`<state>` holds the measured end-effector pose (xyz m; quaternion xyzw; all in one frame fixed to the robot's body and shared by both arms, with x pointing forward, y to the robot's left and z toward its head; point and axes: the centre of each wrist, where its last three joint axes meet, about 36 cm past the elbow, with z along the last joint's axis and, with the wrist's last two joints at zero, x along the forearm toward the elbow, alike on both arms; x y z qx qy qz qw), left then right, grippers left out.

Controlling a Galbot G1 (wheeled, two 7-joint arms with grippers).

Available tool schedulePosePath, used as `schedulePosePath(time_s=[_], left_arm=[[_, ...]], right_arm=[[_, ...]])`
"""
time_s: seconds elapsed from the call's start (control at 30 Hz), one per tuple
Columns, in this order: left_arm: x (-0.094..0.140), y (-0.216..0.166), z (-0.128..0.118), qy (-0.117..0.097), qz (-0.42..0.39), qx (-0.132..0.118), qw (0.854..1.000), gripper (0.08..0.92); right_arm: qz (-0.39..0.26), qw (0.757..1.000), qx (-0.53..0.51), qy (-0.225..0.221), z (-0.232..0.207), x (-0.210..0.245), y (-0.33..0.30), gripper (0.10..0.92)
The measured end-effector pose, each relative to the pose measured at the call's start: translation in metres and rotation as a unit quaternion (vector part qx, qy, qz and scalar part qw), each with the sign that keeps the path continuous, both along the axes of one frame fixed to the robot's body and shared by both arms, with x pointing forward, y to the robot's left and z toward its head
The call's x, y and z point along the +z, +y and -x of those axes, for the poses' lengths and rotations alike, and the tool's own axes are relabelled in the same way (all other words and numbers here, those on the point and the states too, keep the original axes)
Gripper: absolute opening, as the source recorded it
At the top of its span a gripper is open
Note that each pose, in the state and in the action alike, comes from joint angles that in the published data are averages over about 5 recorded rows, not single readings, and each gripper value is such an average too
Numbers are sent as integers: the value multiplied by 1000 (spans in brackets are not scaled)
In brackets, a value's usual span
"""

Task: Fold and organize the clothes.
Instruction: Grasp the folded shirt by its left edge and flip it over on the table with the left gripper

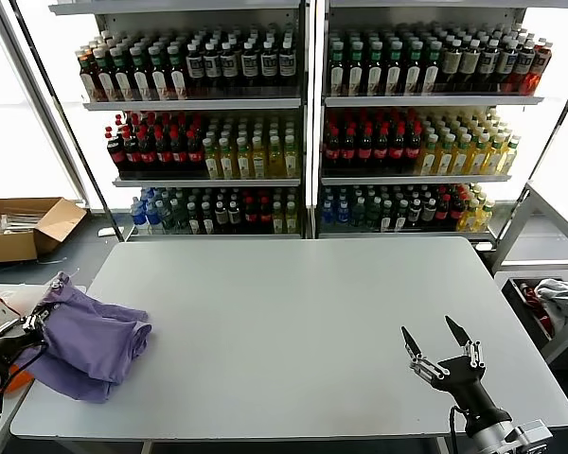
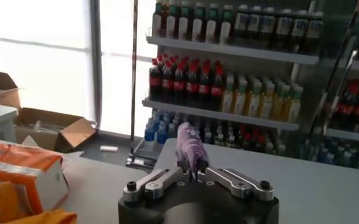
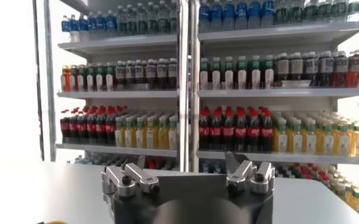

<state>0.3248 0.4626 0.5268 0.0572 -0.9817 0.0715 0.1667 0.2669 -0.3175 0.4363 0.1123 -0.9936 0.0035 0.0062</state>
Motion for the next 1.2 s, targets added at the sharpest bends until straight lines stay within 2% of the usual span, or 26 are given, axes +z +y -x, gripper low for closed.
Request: schedulePosePath(time_s=[0.17, 0.37, 0.6, 0.83, 0.93, 1.2], left_arm=[[3, -28, -2, 0, 35, -18, 999, 114], [-27, -84, -9, 43, 114, -46, 991, 114], [-57, -163, -24, 92, 220, -83, 967, 114], [-63, -226, -46, 115, 294, -111, 942, 116], [-62, -244, -55, 118, 318, -113, 934, 153], [-53, -274, -61, 117, 361, -137, 915, 378]], right_arm=[[-4, 1000, -3, 1, 1, -3, 6, 823], [-8, 1000, -6, 5, 4, -6, 12, 823], [-9, 1000, -9, 12, 3, -12, 21, 823], [7, 1000, -2, 29, 1, -15, 31, 823], [13, 999, 1, 41, -2, -15, 36, 823], [-4, 996, 17, 92, -15, -19, 56, 823]])
